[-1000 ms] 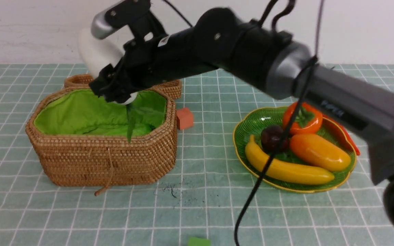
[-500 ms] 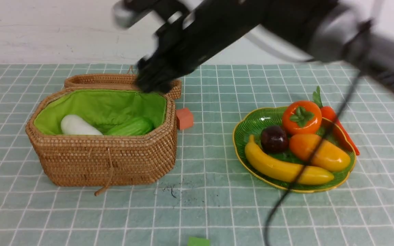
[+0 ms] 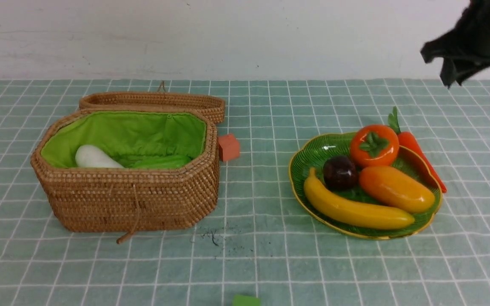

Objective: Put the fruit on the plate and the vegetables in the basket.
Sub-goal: Use the right arm to grab a carrot and put it into the left basket

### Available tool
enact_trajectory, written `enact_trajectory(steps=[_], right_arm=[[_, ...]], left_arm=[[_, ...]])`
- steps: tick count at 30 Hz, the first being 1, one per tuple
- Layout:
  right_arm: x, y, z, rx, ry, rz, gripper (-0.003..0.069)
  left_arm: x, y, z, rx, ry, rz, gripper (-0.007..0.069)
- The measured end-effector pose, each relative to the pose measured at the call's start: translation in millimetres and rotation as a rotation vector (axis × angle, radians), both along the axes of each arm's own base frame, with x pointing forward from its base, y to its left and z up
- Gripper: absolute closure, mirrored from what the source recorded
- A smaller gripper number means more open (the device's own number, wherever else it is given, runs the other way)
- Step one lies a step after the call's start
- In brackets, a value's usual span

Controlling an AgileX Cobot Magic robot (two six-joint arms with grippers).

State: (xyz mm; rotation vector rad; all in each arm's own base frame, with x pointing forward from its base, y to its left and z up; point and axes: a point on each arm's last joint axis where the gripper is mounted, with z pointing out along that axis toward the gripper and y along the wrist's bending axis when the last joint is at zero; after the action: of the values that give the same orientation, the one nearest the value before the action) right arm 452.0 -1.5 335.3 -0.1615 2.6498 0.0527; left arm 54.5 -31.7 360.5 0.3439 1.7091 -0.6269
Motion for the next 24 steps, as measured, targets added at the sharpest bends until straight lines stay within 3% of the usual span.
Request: enact_trajectory(steps=[6, 10, 24], right_arm=[[39, -39, -88, 0.152, 0.086, -0.095, 0.0158], [49, -39, -113, 0.170, 0.091, -0.093, 0.0063], [67, -36, -142, 0.221, 0.027, -0.123, 0.0104]], left_arm=[[0, 0, 0, 0.002, 0.002, 0.001, 0.0638], [0, 0, 0, 0.002, 0.002, 0.001, 0.0638], [0, 0, 0, 0.001, 0.003, 0.001, 0.0638]])
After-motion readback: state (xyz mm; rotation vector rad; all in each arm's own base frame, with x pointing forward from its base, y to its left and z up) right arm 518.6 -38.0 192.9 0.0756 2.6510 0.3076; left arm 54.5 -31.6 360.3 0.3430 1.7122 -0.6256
